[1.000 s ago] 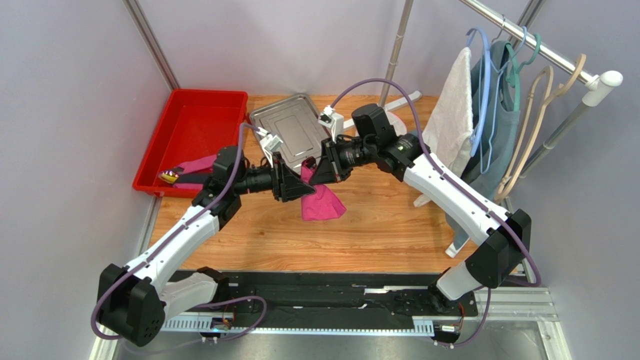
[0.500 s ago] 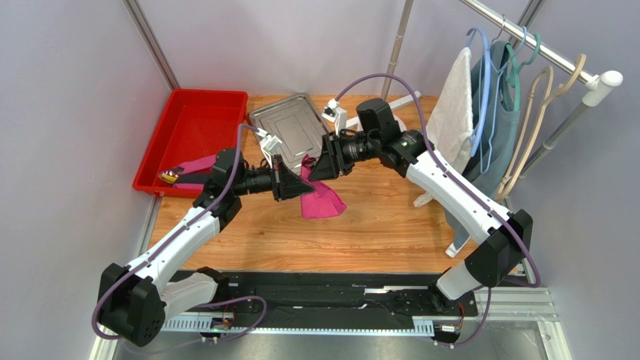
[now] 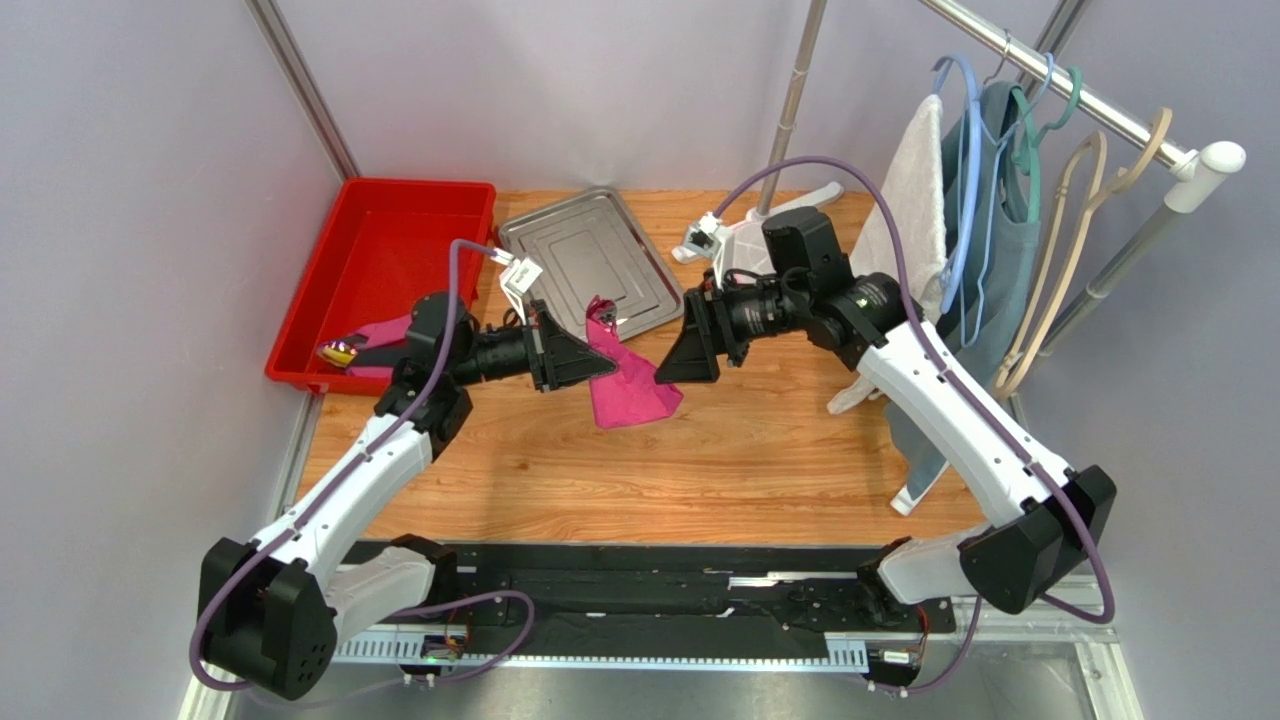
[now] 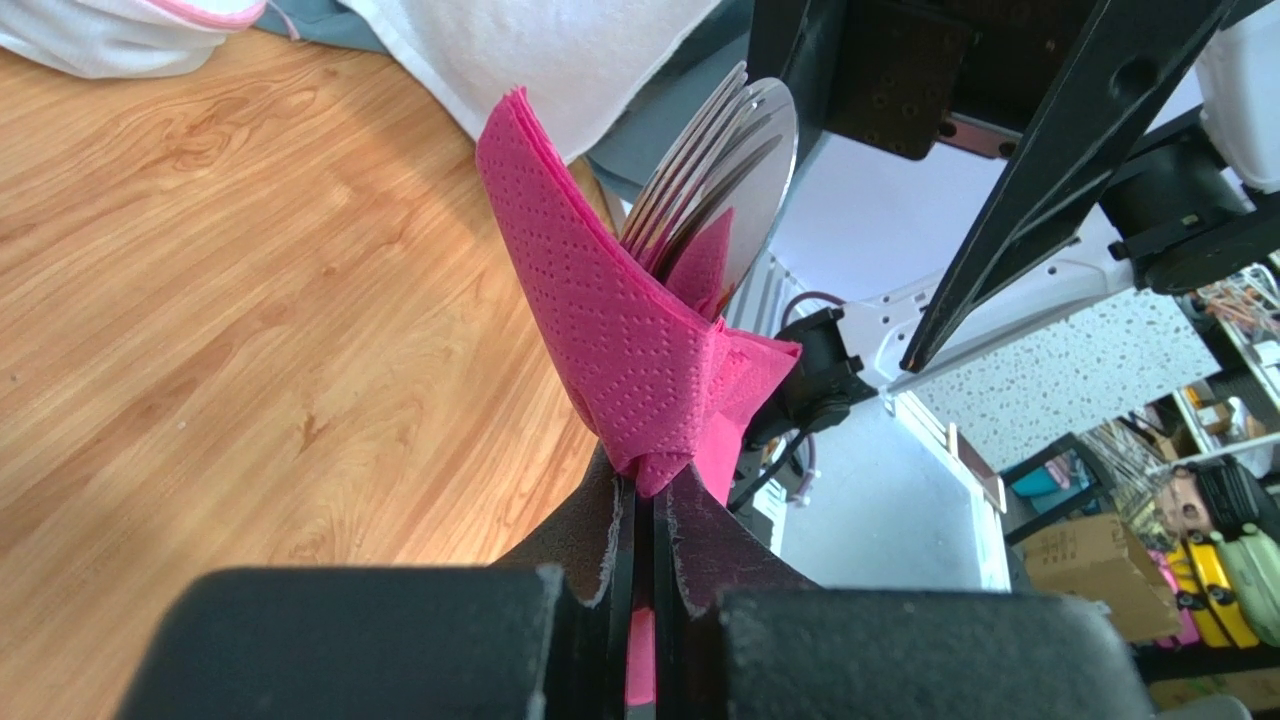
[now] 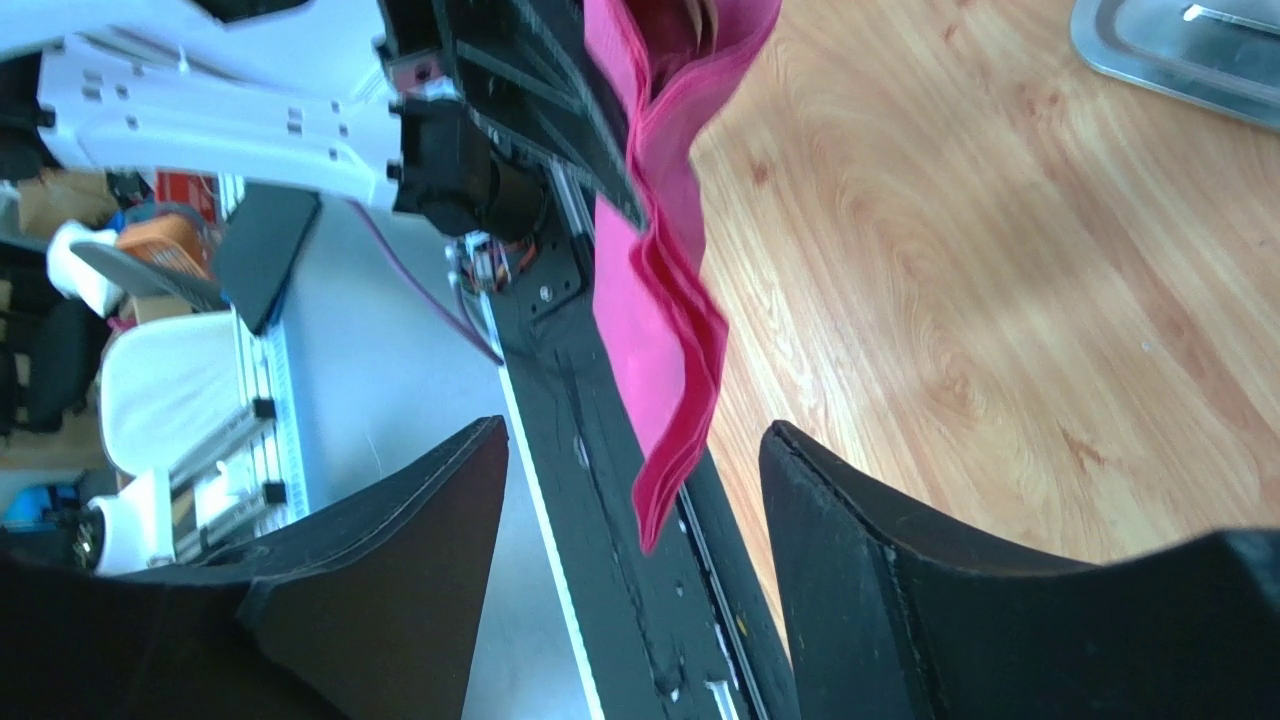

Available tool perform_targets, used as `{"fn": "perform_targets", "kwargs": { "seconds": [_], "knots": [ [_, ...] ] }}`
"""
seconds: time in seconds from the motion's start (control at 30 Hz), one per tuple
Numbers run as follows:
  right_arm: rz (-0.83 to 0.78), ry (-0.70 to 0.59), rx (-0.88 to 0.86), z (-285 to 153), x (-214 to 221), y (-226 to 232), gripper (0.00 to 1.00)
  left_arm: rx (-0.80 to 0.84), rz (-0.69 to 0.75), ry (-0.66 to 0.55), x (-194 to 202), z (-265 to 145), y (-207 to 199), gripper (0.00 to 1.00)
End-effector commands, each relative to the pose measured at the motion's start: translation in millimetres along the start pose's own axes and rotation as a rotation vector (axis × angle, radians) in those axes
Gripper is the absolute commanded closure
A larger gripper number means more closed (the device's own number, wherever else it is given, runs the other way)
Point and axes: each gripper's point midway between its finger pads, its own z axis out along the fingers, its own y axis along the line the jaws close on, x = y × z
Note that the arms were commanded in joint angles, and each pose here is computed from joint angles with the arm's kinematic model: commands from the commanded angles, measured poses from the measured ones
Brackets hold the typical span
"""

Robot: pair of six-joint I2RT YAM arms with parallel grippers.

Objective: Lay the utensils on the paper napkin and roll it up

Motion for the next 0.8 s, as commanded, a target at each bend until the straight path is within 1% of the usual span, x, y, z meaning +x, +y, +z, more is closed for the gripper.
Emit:
{"fn": "perform_targets", "kwargs": {
  "seconds": [0.0, 0.2, 0.27, 0.37, 0.4, 0.47, 0.5, 0.53, 0.6, 0.67, 0.7, 0.77],
  "knots": [
    [-0.086, 0.020, -0.022, -11, 16, 11, 0.35, 0.078, 0.093, -0.055, -29, -5, -32, 1.00],
    [-0.088, 0.033, -0.019, -11, 23, 9, 0.35, 0.097, 0.092, -0.064, -34, -4, -38, 1.00],
    [-0.084, 0.037, -0.027, -10, 25, 9, 0.37, 0.099, 0.090, -0.064, -34, -4, -38, 1.00],
    [-0.087, 0.032, -0.035, -8, 22, 9, 0.48, 0.111, 0.089, -0.065, -35, -5, -42, 1.00],
    [-0.088, 0.033, -0.039, -7, 22, 9, 0.61, 0.118, 0.081, -0.063, -34, -5, -43, 1.00],
    [-0.089, 0.035, -0.041, -6, 21, 8, 0.82, 0.129, 0.088, -0.068, -36, -6, -47, 1.00],
    [-0.084, 0.039, -0.041, -5, 21, 7, 0.97, 0.136, 0.082, -0.070, -37, -7, -49, 1.00],
    [-0.082, 0.041, -0.036, -4, 21, 6, 1.00, 0.148, 0.088, -0.072, -38, -7, -53, 1.00],
    [-0.110, 0.044, -0.021, -2, 20, 0, 1.00, 0.173, 0.067, -0.069, -38, -9, -60, 1.00],
    [-0.118, 0.045, -0.001, 1, 20, -8, 1.00, 0.209, 0.078, -0.078, -41, -11, -69, 1.00],
    [-0.127, 0.038, 0.003, 3, 18, -10, 1.00, 0.221, 0.053, -0.078, -41, -12, -73, 1.00],
    [-0.135, 0.026, 0.009, 6, 15, -14, 1.00, 0.251, 0.065, -0.082, -43, -14, -82, 1.00]
  ]
}}
